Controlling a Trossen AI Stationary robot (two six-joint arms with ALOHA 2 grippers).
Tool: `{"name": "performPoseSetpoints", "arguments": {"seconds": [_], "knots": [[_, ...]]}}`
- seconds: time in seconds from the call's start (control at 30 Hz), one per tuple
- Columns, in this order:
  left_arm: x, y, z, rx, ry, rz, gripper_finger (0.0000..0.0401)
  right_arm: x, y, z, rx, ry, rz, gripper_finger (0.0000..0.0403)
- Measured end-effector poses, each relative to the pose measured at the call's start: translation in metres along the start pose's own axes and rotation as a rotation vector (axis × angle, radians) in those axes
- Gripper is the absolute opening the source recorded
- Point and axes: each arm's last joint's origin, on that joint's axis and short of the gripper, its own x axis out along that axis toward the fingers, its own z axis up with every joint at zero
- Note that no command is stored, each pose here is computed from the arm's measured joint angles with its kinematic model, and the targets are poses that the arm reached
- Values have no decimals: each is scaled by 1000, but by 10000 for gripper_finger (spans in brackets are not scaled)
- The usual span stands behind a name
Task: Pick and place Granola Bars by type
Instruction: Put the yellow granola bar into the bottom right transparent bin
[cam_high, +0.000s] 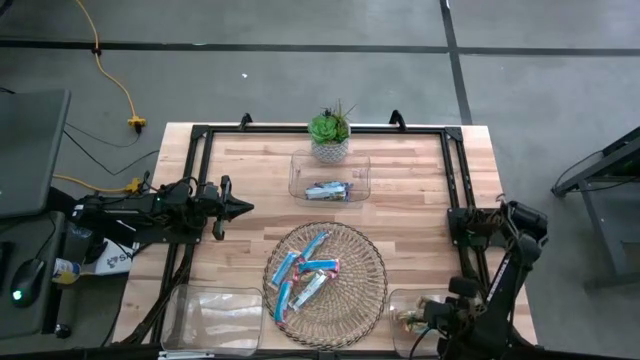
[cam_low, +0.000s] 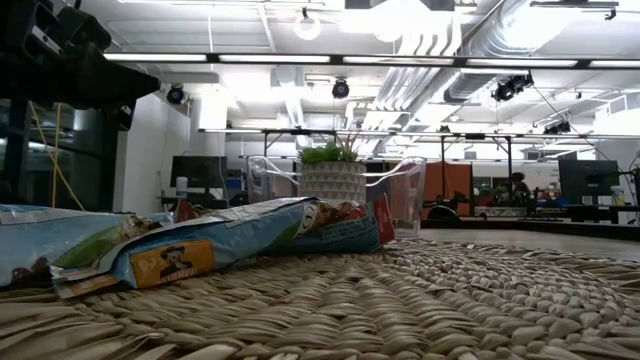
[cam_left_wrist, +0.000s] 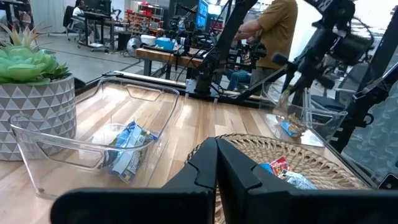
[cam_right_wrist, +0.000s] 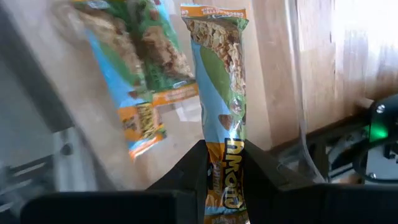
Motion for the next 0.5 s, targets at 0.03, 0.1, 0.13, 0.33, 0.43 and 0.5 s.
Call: {"name": "performPoseSetpoints", "arguments": {"seconds": [0.03, 0.1, 0.13, 0.33, 0.43, 0.5], "knots": [[0, 0, 0, 0, 1, 1, 1, 5, 0, 0, -5, -1, -6, 62], [0, 0, 0, 0, 0, 0, 1, 16, 0, 0, -23, -1, -5, 62], [0, 0, 0, 0, 0, 0, 1, 20, 1, 1, -32, -3, -2, 62], [0, 0, 0, 0, 0, 1, 1, 47, 4, 6, -73, -24, 52, 62], [0, 0, 0, 0, 0, 1, 1, 58, 7, 13, -82, -40, 108, 62], [0, 0, 0, 0, 0, 0, 1, 63, 10, 18, -99, -56, 160, 62]]}}
